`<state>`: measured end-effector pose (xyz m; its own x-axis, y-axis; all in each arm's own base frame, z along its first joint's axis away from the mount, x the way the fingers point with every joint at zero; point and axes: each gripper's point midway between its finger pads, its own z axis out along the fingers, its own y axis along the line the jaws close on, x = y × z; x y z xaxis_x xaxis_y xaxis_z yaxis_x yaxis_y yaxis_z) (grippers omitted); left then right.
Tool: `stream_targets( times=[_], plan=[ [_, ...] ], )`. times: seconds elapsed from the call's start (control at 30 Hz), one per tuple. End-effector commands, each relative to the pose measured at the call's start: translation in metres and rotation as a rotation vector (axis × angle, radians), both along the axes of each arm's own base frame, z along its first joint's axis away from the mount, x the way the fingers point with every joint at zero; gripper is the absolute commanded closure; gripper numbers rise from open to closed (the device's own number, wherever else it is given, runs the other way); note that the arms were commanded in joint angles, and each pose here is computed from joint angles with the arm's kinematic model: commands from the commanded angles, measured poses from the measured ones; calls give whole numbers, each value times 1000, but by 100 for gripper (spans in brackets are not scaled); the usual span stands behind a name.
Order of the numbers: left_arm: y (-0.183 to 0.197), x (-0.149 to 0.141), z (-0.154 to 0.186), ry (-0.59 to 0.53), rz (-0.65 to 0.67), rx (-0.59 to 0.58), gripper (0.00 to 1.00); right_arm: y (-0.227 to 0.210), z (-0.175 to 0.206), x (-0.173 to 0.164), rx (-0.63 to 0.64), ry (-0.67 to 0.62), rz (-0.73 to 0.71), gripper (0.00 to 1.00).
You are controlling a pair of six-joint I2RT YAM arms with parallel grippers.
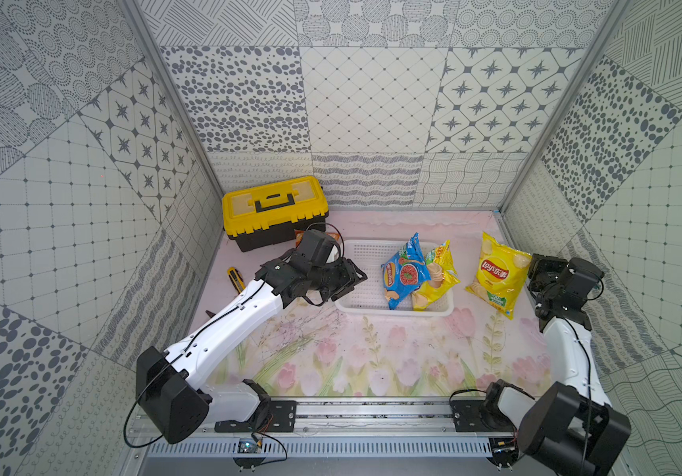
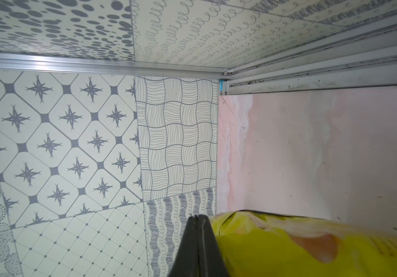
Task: Put the potato chips into the basket
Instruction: Pick up the potato chip from the center of the board.
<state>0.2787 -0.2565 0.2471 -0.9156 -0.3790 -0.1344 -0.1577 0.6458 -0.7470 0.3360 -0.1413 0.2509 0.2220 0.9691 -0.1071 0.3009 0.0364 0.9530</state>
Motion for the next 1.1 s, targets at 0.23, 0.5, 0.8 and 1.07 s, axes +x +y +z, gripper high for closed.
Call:
stream_targets(
  times=[0.23, 0.5, 0.8, 1.07],
  plan=[
    [-6, -4, 10, -27, -71, -27, 47, 24, 29, -67, -24, 9, -65, 100],
    [-8, -7, 10, -32, -87, -34, 47, 49, 55, -103, -38, -16, -42, 100],
    [-8, -10, 10, -32, -99, -42, 47, 70, 74, -146, -30, -32, -61, 100],
    [-7, -13, 14, -35, -107, -47, 48, 91, 82, -173, 10, -48, -41, 100]
  ],
)
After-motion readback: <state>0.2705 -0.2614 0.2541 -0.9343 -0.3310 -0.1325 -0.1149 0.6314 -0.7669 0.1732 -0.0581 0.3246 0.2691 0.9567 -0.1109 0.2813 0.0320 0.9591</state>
